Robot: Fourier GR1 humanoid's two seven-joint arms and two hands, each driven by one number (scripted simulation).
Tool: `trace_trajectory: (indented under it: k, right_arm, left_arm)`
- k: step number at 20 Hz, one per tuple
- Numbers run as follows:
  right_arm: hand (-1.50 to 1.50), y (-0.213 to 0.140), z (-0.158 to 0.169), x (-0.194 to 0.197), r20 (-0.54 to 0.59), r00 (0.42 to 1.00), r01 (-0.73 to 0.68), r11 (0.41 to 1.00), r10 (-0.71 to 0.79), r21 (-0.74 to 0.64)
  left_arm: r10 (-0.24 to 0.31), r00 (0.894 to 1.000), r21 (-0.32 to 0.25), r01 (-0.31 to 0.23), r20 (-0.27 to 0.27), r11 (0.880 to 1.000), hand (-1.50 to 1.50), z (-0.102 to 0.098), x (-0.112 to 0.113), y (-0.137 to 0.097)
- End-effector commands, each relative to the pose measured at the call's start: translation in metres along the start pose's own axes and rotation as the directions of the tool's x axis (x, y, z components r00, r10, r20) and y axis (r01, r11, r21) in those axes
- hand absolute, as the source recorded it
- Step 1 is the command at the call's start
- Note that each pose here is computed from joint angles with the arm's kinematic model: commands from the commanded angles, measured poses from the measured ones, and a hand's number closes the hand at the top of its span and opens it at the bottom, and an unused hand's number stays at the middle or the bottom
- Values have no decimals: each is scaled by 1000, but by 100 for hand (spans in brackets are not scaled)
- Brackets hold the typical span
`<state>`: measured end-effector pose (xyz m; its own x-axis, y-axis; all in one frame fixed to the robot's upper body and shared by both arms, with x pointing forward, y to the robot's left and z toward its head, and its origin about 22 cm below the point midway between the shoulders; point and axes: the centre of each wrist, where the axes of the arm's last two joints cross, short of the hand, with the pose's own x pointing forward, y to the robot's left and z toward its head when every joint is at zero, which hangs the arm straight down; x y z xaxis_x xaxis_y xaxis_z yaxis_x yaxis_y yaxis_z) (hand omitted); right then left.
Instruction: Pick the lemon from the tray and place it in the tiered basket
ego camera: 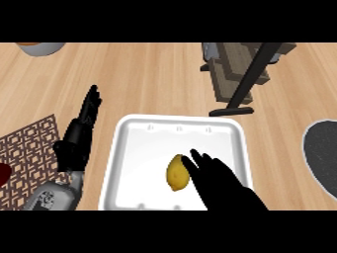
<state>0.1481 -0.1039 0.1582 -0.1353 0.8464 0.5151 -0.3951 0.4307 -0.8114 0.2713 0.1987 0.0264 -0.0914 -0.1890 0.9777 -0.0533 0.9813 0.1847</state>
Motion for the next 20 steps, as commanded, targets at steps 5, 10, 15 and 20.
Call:
trace_trajectory:
  k: [5, 10, 15, 20]
  right_arm:
    - [-150, 16, -4, 16, -192, 971, -143, 989, 145, 23]
    - [-150, 28, -17, 9, -218, 957, -190, 981, 194, 41]
    - [-150, 30, -19, 27, -129, 953, -269, 962, 273, 47]
    - [-150, 29, -28, 20, -140, 941, -306, 952, 307, 24]
  left_arm:
    - [8, 1000, 10, -8, 2, 1000, 0, -14, 17, 13]
    - [-6, 1000, 19, 7, -17, 1000, 0, 4, -10, 17]
    - [-2, 1000, 7, 2, 8, 1000, 0, -3, -6, 8]
    - [0, 1000, 24, 0, 0, 1000, 0, 4, 4, 10]
